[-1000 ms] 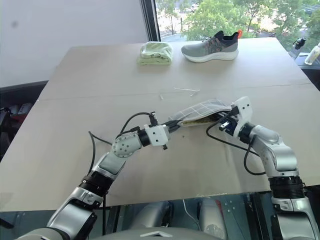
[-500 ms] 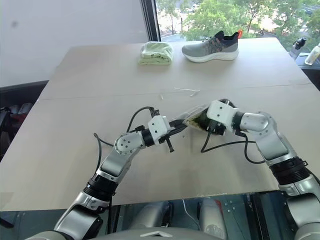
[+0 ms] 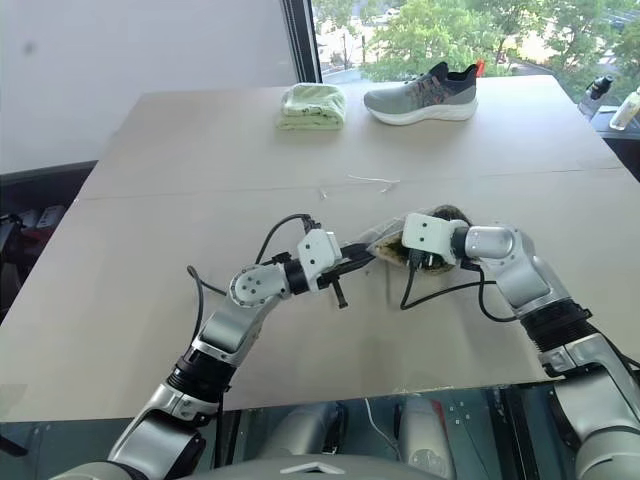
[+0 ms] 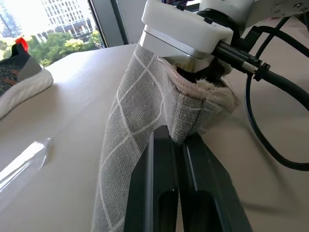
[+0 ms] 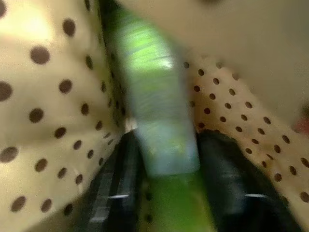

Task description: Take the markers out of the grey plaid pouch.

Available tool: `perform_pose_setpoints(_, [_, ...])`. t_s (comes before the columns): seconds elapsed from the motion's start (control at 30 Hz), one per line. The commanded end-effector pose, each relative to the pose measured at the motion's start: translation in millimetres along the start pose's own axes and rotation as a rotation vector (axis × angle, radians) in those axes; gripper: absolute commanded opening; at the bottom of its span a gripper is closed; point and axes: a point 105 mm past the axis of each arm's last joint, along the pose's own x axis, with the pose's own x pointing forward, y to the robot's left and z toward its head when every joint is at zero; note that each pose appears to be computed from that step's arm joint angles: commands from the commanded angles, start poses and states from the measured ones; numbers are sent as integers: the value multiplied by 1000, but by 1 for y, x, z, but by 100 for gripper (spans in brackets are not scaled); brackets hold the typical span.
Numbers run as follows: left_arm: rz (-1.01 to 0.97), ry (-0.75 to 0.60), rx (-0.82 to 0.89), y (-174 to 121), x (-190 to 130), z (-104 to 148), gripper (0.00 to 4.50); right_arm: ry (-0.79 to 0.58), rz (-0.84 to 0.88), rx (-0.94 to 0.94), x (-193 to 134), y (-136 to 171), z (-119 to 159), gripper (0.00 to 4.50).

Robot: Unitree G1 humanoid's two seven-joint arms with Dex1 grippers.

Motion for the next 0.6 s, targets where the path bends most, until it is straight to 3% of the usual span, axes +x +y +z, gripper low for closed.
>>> perform_pose_setpoints(0.03, [9,26,66,2,-3,-6,0,-22,-51,-17,-12,-12,9,93])
perform_pose_setpoints(0.27, [81,219,309,23,-11,-40,0,-54,-118,121,-28,-18,22,93])
perform_pose_setpoints(0.43, [123,262,442,34,-9,-48,0,-200,-62,657,-29,-10,47,93])
perform_pose_setpoints(0.6, [215,279,460,51,-12,-48,0,-110,44,762,-39,11,39,93])
